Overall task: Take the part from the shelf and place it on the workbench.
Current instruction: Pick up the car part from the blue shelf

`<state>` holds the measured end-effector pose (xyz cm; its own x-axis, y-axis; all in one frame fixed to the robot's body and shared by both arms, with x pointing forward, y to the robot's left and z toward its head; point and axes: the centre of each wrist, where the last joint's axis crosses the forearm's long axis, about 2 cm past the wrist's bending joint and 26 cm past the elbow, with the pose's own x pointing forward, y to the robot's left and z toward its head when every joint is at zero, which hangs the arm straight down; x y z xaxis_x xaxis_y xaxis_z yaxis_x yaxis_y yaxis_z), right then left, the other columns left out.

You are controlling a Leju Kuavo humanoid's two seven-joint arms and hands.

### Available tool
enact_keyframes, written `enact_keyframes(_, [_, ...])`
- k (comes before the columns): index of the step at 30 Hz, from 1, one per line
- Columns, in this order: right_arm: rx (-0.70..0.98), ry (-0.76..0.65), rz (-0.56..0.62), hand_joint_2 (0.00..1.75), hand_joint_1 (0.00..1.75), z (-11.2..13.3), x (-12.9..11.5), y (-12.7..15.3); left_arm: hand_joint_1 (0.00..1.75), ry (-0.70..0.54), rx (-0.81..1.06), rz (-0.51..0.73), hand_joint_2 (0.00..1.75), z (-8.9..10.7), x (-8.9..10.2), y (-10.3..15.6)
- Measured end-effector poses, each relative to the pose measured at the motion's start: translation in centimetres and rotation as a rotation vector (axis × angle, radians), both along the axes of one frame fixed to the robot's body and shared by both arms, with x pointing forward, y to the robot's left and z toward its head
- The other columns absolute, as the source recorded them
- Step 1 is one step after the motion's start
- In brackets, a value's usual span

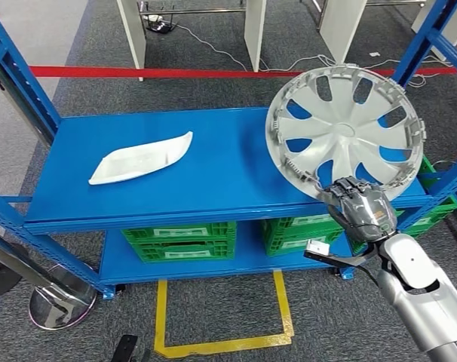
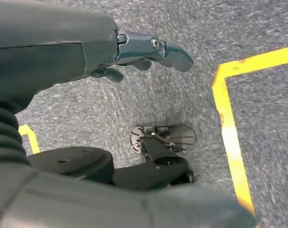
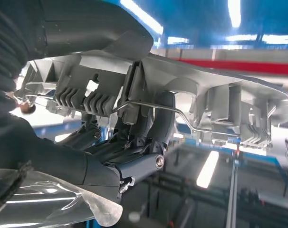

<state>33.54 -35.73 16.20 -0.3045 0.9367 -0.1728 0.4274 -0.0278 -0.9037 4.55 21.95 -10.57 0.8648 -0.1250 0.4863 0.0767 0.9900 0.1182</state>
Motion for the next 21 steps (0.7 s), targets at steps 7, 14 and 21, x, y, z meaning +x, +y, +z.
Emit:
enact_keyframes(7, [-0.050, -0.074, 0.042, 1.75, 1.75, 0.6, -2.0, 0.6, 0.00, -0.056, -0.017, 0.010, 0.00, 0.0, -0.1, 0.1])
enact_keyframes(14, [-0.045, -0.122, 0.076, 1.75, 1.75, 1.4, -3.2, 1.2, 0.00, -0.070, -0.017, 0.025, 0.00, -0.1, -0.1, 0.4])
enact_keyframes(21, [-0.019, -0.138, 0.107, 1.75, 1.75, 1.8, -4.1, 1.8, 0.00, -0.061, 0.017, 0.036, 0.00, -0.1, -0.1, 0.6])
